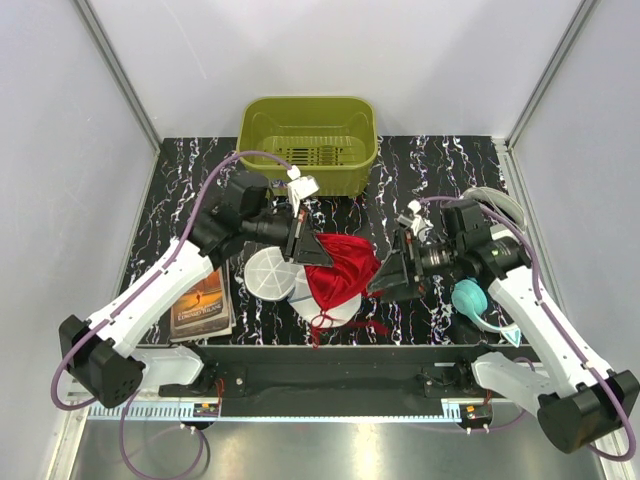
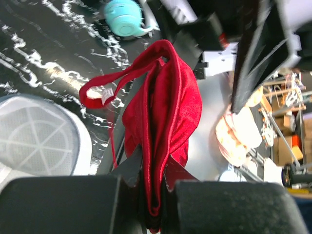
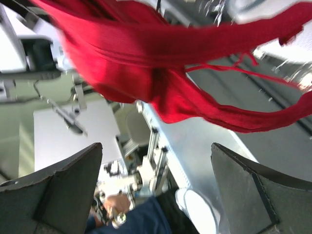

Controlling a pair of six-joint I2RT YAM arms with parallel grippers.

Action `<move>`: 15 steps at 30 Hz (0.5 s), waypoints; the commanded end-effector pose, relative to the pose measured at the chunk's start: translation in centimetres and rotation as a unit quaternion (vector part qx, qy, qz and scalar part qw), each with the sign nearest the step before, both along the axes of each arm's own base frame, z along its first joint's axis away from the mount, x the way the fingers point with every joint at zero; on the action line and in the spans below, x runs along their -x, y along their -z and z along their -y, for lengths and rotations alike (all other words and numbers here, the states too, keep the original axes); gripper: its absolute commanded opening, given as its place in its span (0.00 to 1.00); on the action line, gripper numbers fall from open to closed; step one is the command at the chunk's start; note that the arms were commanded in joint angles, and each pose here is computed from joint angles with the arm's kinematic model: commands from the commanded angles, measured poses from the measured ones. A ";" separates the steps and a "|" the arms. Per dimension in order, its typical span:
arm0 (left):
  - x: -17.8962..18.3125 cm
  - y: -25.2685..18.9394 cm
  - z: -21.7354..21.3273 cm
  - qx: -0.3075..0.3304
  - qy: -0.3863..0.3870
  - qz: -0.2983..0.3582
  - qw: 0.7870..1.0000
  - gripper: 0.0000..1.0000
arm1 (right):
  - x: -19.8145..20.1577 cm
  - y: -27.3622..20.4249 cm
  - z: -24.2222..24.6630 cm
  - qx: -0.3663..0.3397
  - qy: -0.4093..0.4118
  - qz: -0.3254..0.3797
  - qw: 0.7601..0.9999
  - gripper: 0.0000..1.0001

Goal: Place the bra in the laundry bag and zip it closed

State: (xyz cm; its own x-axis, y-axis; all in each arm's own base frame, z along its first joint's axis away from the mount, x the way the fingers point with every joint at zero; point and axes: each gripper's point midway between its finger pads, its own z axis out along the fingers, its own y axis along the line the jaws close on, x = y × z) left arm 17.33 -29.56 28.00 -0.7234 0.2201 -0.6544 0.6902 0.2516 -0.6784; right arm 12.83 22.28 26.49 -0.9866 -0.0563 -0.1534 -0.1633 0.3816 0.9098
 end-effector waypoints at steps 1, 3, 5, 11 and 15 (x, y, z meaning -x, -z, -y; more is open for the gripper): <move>1.4 -3.8 0.0 0.039 0.053 0.037 0.997 0.00 | 2.5 -0.7 -0.2 -0.029 -0.026 -0.015 0.999 1.00; 1.8 -4.2 0.1 0.045 0.064 0.033 0.996 0.00 | 2.2 -1.1 -0.3 -0.036 -0.011 -0.005 0.999 1.00; 2.2 -4.5 0.1 0.049 0.069 0.031 0.996 0.00 | 2.0 -1.8 -0.4 -0.041 -0.010 0.007 0.999 1.00; 3.8 -4.5 0.6 0.050 0.089 0.020 0.995 0.00 | 2.0 -3.6 -1.2 -0.073 -0.034 0.025 0.996 0.99; 4.8 -4.6 1.1 0.049 0.102 0.014 0.993 0.00 | 2.4 -3.7 -1.8 -0.071 -0.049 0.025 0.996 1.00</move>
State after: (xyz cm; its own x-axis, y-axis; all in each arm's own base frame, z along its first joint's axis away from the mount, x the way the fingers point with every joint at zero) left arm 14.05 -30.26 30.33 -0.6858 0.2932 -0.6661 0.7173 0.1174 -0.6868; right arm 10.86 23.22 27.79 -0.9847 -0.0837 -0.1527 -0.1709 0.2985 0.9390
